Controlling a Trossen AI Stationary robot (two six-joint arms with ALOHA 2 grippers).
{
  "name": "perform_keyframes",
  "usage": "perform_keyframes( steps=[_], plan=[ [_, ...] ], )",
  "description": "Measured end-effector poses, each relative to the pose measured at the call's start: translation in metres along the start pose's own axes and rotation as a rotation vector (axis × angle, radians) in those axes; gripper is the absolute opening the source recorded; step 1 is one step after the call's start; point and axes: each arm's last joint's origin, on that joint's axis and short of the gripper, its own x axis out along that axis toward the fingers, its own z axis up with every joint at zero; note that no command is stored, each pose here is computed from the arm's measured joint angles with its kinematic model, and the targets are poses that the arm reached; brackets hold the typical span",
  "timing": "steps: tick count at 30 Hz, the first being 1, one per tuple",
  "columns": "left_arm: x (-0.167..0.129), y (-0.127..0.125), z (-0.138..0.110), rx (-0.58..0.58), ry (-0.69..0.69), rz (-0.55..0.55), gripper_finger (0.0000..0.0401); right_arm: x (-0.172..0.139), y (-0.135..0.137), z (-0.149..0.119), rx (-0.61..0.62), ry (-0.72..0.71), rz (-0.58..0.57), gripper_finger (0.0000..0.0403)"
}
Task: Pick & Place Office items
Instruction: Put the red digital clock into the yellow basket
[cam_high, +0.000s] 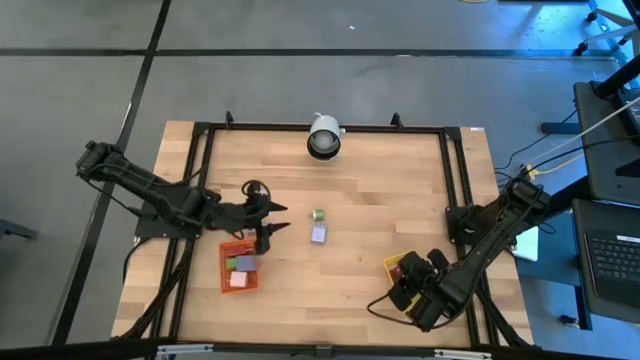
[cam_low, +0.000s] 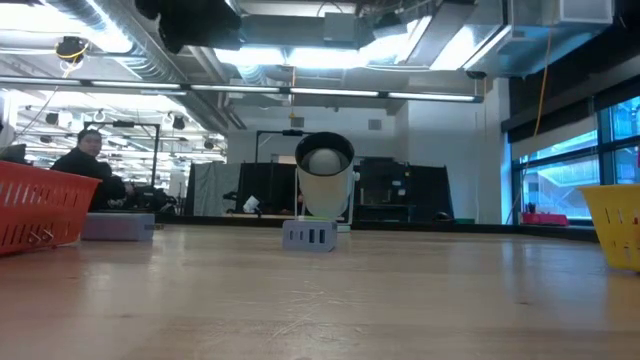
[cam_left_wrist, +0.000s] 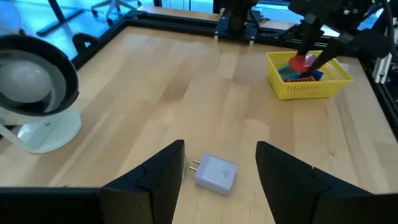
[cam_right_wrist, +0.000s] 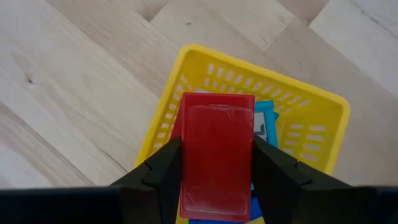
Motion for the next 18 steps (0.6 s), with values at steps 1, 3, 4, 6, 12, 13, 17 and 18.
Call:
perform_keyframes(
  steps=[1,3,4,6,12,13,17,18],
  plan=[
    [0.001,0.002,0.001,-0.005,0.004,-0.001,0.0196,0.001,0.001,-0.001,-0.001,-0.001,-0.002,0.0158],
    [0.004,0.006,0.002,-0.010,0.003,0.014,0.0196,0.004,0.003,-0.002,-0.003,0.001,0.000,0.0158],
    [0.004,0.008,0.003,-0.014,0.000,0.020,0.0196,0.005,0.004,-0.003,-0.013,0.004,0.004,0.0158],
    [0.006,0.010,0.004,-0.023,-0.006,0.029,0.0196,0.008,0.007,-0.005,-0.021,0.006,0.007,0.0159],
    [0.008,0.014,0.006,-0.039,-0.010,0.045,0.0196,0.019,0.010,-0.012,-0.043,0.033,-0.040,0.0160],
    [0.008,0.014,0.006,-0.039,-0.010,0.045,0.0196,0.021,0.010,-0.013,-0.044,0.039,-0.046,0.0160],
    [0.008,0.014,0.005,-0.034,-0.004,0.029,0.0196,0.024,0.011,-0.014,-0.054,0.050,-0.065,0.0160],
    [0.008,0.013,0.005,-0.034,-0.001,0.022,0.0196,0.024,0.010,-0.014,-0.055,0.050,-0.067,0.0161]
  ],
)
